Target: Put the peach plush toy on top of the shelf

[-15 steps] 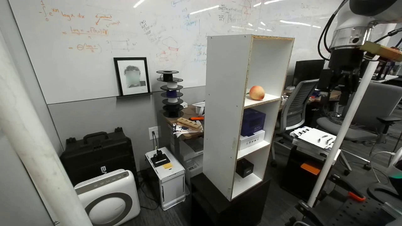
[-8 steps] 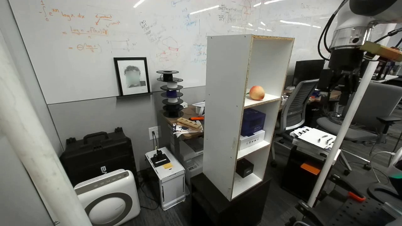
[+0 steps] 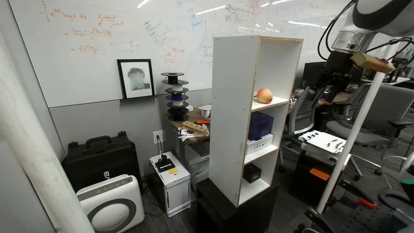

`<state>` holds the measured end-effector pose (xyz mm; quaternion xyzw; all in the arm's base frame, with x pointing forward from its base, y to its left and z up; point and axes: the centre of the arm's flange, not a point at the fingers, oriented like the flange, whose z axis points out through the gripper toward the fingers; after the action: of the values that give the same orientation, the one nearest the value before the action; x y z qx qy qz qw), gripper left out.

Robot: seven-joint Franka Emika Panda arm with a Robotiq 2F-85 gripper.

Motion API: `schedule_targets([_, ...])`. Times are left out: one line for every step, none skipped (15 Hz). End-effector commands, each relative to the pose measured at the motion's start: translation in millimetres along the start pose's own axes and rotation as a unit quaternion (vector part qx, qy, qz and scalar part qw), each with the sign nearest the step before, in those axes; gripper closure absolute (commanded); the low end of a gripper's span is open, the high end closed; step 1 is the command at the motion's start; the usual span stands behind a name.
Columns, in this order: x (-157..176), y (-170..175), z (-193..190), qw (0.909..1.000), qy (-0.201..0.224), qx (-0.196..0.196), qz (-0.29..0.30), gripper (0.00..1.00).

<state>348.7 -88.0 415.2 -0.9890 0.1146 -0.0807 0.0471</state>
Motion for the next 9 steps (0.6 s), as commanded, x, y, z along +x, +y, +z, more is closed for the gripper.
schedule_targets([49,4,20,0.9945,0.102,0.024,0.006,0.0])
schedule_targets([63,3,21,0.9919,0.125,0.023,-0.001,0.0])
schedule_targets([75,2,23,0.9898,0.14,0.024,-0.004,0.0])
schedule_targets([89,-1,27,0.9875,0.156,0.026,-0.009,0.0])
schedule_targets([102,-5,32,0.9863,0.162,0.029,-0.011,0.0])
schedule_targets([113,-9,38,0.9843,0.173,0.03,-0.013,0.0])
schedule_targets([125,-13,45,0.9828,0.181,0.033,-0.013,0.0])
schedule_targets([138,-18,50,0.9796,0.196,0.045,-0.003,0.0])
schedule_targets([151,-21,53,0.978,0.203,0.048,0.004,0.0])
